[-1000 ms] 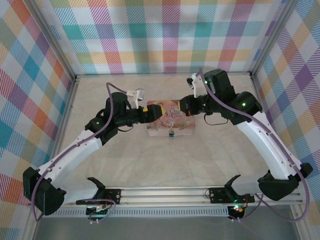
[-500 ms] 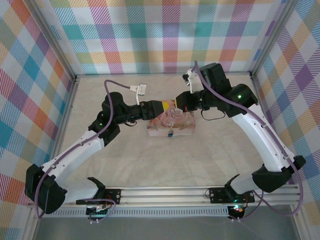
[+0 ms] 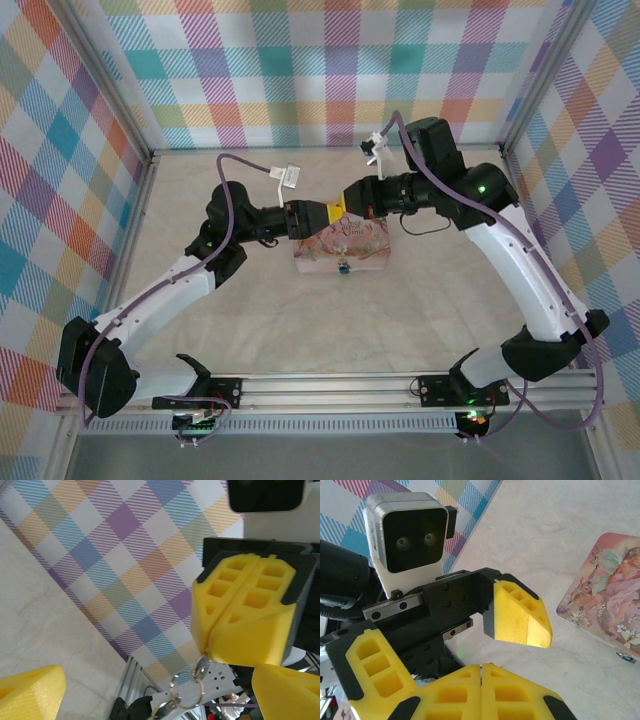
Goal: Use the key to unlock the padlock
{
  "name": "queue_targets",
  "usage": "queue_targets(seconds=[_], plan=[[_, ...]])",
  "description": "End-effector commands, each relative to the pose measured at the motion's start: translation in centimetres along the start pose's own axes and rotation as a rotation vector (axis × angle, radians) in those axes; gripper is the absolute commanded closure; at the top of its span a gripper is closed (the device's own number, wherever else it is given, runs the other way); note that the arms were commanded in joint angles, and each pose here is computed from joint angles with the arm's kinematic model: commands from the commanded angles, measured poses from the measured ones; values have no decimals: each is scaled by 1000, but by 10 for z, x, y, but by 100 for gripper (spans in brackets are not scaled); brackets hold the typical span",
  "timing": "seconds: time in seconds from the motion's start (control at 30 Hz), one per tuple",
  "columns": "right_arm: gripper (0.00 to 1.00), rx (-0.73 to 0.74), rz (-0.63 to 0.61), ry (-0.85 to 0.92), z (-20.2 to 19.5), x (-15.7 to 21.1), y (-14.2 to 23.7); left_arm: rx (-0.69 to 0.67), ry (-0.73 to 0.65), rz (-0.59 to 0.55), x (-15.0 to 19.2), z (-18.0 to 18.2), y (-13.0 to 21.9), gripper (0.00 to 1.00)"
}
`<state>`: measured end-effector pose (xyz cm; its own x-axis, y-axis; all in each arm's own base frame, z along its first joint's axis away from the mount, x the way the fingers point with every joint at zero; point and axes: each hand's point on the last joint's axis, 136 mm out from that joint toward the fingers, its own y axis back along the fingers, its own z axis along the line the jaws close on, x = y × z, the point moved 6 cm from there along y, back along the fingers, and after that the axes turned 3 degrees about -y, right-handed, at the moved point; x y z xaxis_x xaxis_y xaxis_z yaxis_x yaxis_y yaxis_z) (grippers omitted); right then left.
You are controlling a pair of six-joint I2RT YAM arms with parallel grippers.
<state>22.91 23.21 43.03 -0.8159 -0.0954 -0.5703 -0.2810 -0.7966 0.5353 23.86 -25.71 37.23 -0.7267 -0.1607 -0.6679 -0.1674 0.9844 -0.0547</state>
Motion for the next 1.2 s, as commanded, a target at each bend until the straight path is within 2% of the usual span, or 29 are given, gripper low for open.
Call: queue_targets(seconds=[0.0, 0.27, 0.63, 1.0, 1.07, 1.1, 1.17], plan=[[100, -60, -8, -9, 4, -9, -2, 105, -79, 0, -9, -30, -1, 11], [100, -61, -25, -36, -4, -14, 1, 134, -98, 7, -5, -40, 2, 28], [100, -61, -44, -44, -5, -13, 7, 105, -80, -9, -4, -32, 1, 43], [100, -77, -70, -40, 0, -16, 14, 70, -56, -7, 1, -21, 0, 46], [100, -74, -75, -38, -1, -16, 15, 59, -42, -5, 2, -17, -1, 41], [100, -69, -78, -36, -1, -17, 15, 48, -32, -6, 2, -15, -1, 36], [100, -63, -80, -37, -2, -17, 14, 34, -17, -4, 3, -13, -1, 35]])
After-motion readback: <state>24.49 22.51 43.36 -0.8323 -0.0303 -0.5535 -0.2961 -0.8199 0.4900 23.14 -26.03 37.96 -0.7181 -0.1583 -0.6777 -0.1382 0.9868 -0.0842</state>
